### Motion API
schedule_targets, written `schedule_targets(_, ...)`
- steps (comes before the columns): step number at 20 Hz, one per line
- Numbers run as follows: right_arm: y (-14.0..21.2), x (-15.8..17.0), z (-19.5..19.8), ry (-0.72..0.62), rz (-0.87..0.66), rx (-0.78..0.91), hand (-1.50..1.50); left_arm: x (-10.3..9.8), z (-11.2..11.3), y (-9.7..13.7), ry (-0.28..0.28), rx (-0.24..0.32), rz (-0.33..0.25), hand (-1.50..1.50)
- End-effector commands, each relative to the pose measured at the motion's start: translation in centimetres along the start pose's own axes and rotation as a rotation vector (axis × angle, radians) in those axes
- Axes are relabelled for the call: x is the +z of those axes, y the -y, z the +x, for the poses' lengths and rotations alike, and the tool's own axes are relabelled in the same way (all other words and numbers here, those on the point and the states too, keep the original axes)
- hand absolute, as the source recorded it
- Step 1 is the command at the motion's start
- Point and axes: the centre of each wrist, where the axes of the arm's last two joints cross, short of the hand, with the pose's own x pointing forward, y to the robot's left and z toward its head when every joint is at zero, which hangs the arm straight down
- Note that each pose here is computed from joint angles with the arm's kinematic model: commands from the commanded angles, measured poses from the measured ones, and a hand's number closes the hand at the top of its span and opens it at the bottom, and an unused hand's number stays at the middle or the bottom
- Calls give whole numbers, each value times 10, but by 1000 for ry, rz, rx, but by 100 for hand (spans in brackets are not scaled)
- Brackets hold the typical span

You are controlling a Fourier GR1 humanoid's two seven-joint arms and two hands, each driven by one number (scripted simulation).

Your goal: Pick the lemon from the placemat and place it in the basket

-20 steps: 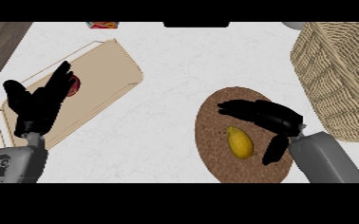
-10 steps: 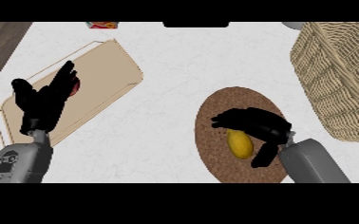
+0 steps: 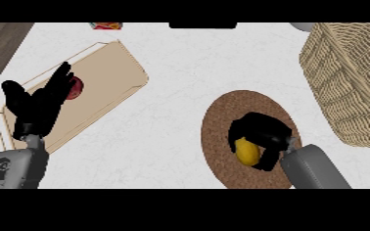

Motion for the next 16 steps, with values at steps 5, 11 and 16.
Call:
schedule_targets(5,13,21,-40,-718,-405,-273,150,3,-3,-7,-1,2,33,0)
schedule_targets(11,42,-2,-43,-1143,-670,-464,150,1,2,1,26,0,-2,0)
schedule_targets(16,105,-19,-35,-1305,-1043,-599,150,-7,17,16,62,-4,-75,0)
